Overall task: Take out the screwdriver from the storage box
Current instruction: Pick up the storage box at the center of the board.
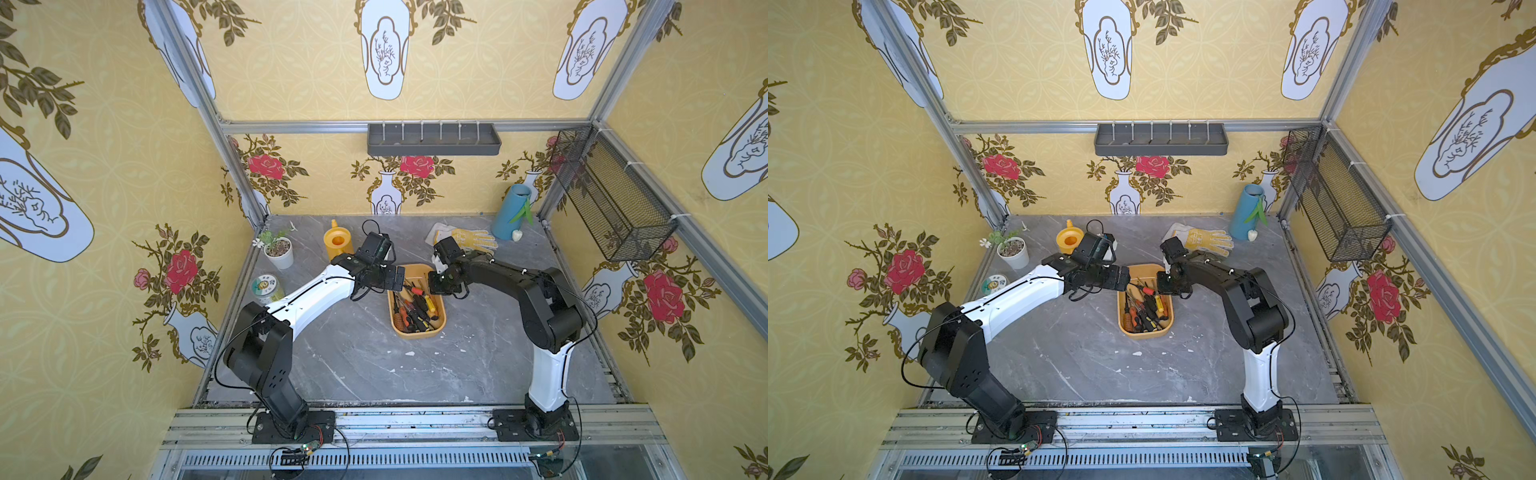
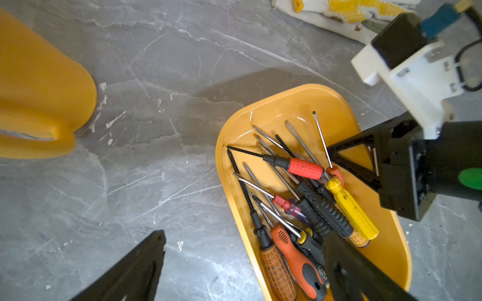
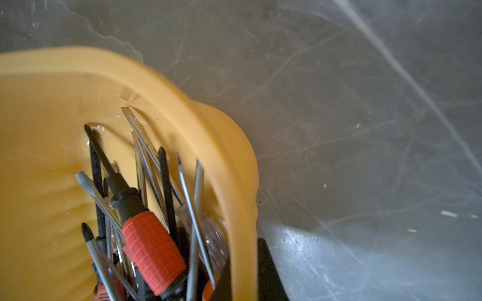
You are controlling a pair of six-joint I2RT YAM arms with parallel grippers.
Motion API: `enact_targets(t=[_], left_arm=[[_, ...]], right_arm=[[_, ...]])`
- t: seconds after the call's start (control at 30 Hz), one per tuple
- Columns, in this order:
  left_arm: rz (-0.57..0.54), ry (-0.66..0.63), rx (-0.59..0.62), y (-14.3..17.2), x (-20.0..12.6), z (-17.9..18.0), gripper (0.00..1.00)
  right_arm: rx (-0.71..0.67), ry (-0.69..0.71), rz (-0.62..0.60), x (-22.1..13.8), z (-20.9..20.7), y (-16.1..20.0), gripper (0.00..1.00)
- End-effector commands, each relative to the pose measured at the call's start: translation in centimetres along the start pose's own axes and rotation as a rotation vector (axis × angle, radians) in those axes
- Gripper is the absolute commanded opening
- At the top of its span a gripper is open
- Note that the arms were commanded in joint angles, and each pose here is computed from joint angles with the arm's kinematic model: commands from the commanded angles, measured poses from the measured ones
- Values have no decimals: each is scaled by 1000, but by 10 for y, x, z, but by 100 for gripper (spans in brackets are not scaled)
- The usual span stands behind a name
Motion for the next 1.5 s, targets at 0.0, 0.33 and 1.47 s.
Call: enact_targets(t=[0.0, 0.33, 1.47], left_arm=[[65, -11, -32, 11, 8, 2, 99], [211, -60, -49, 29, 20, 4, 99], [347, -117, -83, 46, 60, 6, 52]], right_arm=[[-35, -64, -8, -1, 11, -6, 14], [-47, -67, -11, -4, 12, -9, 14], [-41, -108, 16, -1, 9, -9, 20]])
Point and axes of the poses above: each gripper's point midway between its finger pads, its own x axis out along the fingers, its own z axis along the line the jaws close on, y = z × x, the point moved 8 cm from there along -x, back along the fingers, and after that the axes turned 15 degrees about x, right-handed, at the moved point
